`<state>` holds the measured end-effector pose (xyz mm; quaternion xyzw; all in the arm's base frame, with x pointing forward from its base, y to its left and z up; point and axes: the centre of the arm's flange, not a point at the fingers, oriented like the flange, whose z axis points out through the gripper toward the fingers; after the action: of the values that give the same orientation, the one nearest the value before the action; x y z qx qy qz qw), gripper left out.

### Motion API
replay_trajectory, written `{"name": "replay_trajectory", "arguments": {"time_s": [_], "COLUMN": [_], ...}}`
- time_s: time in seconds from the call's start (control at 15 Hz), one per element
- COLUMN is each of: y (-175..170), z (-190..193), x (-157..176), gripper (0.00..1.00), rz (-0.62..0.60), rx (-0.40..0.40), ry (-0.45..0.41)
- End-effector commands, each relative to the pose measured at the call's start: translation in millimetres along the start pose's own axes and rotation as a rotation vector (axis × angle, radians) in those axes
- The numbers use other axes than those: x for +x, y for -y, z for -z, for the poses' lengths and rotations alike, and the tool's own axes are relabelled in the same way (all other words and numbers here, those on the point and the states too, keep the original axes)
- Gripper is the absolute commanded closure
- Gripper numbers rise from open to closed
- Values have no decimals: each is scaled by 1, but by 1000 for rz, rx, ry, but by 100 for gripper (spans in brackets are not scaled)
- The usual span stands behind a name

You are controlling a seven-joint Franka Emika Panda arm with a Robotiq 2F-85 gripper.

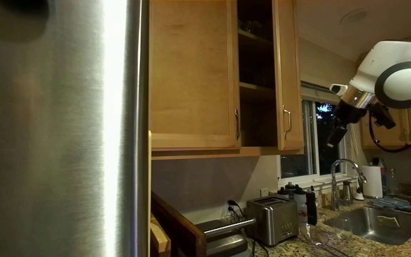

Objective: Remove the fridge magnet from the bottom shelf of the open overhead cabinet, put the magnet on the left side of the fridge, and then close the cabinet door

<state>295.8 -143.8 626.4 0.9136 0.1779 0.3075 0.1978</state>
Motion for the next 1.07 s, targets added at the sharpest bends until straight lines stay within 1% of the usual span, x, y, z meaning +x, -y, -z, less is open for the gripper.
{"name": "replay_trajectory", "arguments": {"time_s": [0.0,0.07,0.2,0.47,0.6,0.73,0.8,0.87,0.93,1.0], "y": [-24,-12,-18,-20,-14,-12,-13,-15,-16,-18], "z": [-8,-7,-13,-15,-16,-11,-10,-9,-8,-8], "x": [1,-6,-6,-3,9,30,41,53,63,73], "gripper": [0,0,0,0,0,0,0,2,26,27], "rz": [-123,-70,-94,-95,-166,-249,-308,-354,-398,-438], "rx": [39,24,36,36,31,34,20,18,8,-14], "ry": [133,59,105,118,85,14,-12,-39,-74,-102]}}
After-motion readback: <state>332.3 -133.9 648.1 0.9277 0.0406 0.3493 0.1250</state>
